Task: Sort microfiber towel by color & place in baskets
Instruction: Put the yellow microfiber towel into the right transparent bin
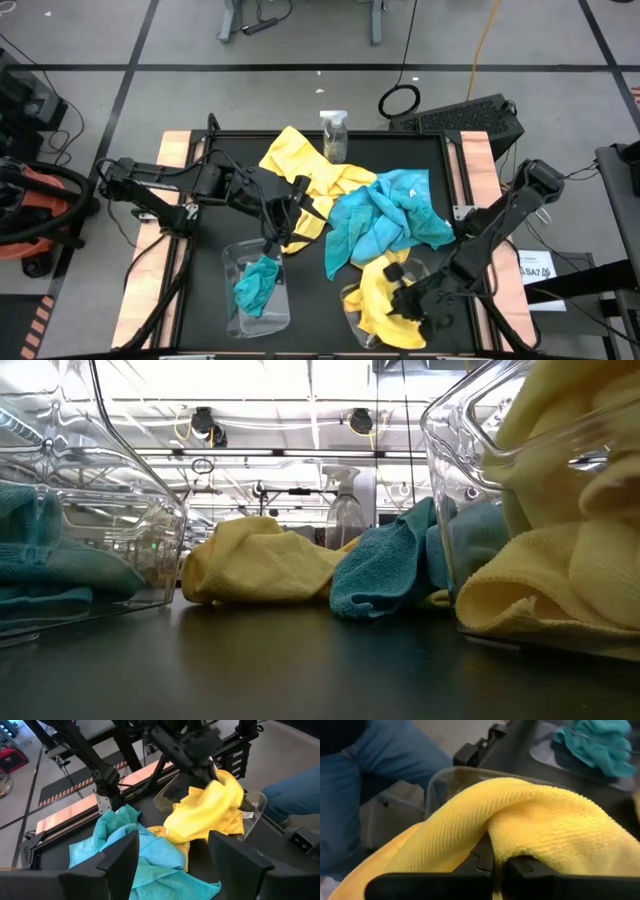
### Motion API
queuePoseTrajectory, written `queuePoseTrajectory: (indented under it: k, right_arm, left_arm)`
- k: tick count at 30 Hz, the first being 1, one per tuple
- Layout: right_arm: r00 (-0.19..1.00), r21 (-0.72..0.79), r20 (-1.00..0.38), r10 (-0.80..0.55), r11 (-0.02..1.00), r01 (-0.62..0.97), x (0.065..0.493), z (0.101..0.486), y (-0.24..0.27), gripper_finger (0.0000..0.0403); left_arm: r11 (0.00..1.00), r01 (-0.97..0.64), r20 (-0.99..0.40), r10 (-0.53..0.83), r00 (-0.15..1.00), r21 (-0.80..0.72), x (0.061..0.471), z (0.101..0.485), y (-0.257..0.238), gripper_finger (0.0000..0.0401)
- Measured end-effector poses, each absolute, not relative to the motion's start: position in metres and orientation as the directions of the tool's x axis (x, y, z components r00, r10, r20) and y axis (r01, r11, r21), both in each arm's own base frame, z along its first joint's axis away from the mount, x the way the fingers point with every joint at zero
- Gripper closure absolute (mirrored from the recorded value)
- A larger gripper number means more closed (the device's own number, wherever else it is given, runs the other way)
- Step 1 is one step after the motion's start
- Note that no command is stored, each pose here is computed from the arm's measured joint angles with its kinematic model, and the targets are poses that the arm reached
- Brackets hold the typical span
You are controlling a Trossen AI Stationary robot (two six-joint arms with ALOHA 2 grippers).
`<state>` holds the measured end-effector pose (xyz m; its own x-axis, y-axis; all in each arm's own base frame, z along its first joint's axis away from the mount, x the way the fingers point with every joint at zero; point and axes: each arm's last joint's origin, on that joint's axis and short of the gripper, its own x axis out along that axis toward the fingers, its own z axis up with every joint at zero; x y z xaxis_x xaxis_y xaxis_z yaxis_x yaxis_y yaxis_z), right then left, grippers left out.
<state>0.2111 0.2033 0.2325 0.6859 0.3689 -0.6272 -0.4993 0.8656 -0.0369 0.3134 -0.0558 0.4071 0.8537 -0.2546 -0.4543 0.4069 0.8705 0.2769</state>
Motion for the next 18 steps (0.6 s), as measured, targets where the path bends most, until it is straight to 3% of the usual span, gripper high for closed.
queuePoseTrajectory:
  k: [18]
  right_arm:
    - [0.493, 0.118, -0.778, 0.39, 0.861, -0.495, 0.274, 0.147, 0.186, 0.0402]
  left_arm:
    - [0.88, 0.409, -0.531, -0.233, 0.814, 0.241, 0.332, 0.384, -0.058, 0.0157]
